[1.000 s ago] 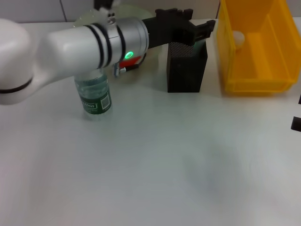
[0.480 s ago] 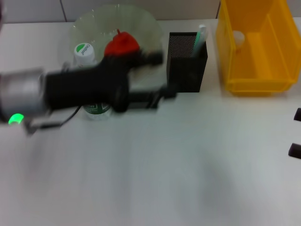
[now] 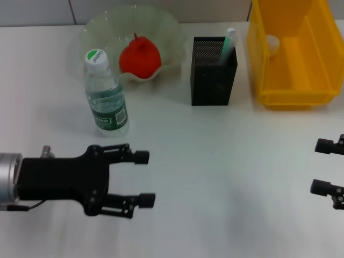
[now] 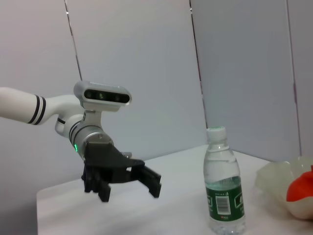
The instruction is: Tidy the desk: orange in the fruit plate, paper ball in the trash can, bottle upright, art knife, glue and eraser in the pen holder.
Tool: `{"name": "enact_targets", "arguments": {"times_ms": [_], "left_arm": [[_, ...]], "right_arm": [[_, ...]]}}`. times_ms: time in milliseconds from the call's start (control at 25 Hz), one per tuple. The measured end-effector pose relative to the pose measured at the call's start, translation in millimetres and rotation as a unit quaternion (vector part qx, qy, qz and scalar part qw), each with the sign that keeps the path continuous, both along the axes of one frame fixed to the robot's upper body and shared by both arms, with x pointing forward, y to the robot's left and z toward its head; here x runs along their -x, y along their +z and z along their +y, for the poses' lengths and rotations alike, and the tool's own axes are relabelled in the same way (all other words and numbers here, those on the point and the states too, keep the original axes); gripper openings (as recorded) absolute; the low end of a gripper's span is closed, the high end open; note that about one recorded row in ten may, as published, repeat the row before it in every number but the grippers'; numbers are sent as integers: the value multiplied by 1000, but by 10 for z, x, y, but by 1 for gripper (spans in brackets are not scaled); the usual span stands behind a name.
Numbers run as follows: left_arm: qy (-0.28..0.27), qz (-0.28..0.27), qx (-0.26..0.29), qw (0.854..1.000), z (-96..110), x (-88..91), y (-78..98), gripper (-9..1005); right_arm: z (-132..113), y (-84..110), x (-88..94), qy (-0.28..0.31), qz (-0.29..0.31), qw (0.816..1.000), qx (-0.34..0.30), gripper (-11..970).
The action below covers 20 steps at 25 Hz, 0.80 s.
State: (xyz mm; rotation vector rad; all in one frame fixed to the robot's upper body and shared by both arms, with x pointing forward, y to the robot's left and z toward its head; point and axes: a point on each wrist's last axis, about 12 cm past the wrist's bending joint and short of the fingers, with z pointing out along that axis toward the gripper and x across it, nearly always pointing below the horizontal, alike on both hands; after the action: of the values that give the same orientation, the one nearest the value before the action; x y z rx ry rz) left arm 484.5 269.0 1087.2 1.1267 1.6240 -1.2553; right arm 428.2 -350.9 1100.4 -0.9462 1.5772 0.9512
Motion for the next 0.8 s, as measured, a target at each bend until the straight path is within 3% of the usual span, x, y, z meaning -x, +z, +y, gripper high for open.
{"name": "enact_targets", "arguments": {"times_ms": [240, 320, 520, 800], "left_arm": [[-6, 13, -34, 999, 156, 31, -33, 873], [5, 11, -38, 999, 238, 51, -37, 873], [21, 9, -51, 998, 374, 76, -53, 873], [22, 14, -59, 998, 420, 97, -64, 873]], "right_arm": [[107, -38, -146, 2, -2, 1000, -15, 768], [237, -71, -295, 12, 5, 1000, -23, 768], [450, -141, -458, 42, 21, 999, -9, 768], [528, -134, -544, 52, 19, 998, -1, 768]]}}
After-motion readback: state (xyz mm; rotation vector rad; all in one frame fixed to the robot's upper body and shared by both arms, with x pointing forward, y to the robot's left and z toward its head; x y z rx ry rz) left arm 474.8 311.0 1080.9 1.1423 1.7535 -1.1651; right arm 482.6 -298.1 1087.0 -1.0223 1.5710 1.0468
